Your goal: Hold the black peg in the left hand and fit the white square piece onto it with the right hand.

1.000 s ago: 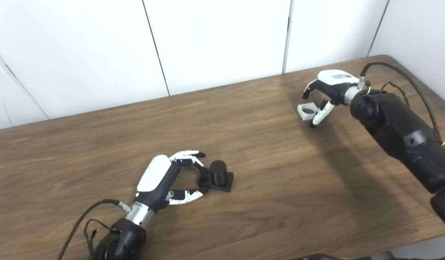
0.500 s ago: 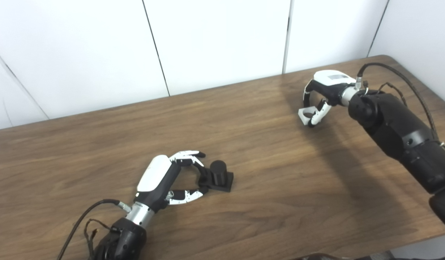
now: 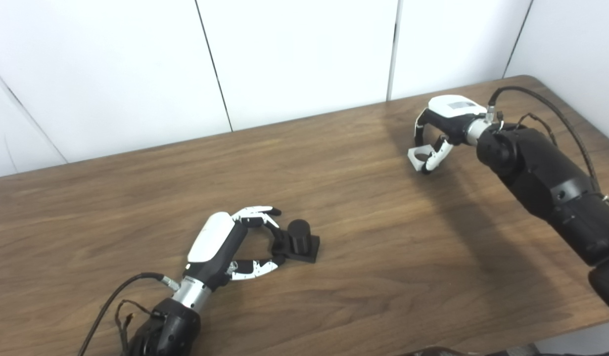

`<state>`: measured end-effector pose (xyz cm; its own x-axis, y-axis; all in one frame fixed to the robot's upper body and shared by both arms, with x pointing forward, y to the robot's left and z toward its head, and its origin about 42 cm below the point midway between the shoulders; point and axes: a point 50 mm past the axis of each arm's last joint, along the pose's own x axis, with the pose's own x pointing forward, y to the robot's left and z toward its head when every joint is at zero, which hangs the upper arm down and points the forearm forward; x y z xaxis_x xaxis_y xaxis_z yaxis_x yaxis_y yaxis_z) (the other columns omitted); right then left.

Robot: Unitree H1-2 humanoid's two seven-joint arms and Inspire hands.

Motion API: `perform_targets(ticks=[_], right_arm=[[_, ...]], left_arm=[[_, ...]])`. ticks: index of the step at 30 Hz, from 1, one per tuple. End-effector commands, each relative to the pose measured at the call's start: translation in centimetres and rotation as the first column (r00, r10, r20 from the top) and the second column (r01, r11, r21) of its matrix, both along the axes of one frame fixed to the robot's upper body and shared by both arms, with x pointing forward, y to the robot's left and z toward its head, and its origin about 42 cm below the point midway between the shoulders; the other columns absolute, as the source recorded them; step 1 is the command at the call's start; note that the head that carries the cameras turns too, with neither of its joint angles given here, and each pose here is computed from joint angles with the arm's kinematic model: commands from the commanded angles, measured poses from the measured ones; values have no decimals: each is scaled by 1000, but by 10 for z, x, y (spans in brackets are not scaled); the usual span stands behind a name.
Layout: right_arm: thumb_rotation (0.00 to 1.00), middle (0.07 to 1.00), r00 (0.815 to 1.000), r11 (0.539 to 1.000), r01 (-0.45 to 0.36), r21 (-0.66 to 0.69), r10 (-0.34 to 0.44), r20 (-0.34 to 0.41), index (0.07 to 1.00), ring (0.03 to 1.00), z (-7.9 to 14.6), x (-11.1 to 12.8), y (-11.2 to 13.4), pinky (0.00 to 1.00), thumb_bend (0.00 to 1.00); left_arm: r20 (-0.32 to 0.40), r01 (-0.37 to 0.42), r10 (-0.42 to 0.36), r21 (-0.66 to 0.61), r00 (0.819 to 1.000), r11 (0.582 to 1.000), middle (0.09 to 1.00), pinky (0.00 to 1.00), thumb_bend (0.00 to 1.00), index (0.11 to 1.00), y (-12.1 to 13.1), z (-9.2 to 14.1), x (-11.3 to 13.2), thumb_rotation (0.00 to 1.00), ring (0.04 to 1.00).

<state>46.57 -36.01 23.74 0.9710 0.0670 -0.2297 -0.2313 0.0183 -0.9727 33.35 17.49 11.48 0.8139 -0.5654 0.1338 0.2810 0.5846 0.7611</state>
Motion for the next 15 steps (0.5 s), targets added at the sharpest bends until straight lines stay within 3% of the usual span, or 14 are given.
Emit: perform_targets(ticks=[1,15], right_arm=[[137,775,999,1000,0,-29,2,49,485,837,8,2,-6,843,521],[137,780,988,999,-46,10,44,145,483,865,28,-8,-16,892,518]], left_arm=[[-125,-26,36,85,991,996,791,672,523,490,16,-28,-12,70,820],[-122,-25,35,84,992,996,789,680,523,489,16,-28,-11,69,818]])
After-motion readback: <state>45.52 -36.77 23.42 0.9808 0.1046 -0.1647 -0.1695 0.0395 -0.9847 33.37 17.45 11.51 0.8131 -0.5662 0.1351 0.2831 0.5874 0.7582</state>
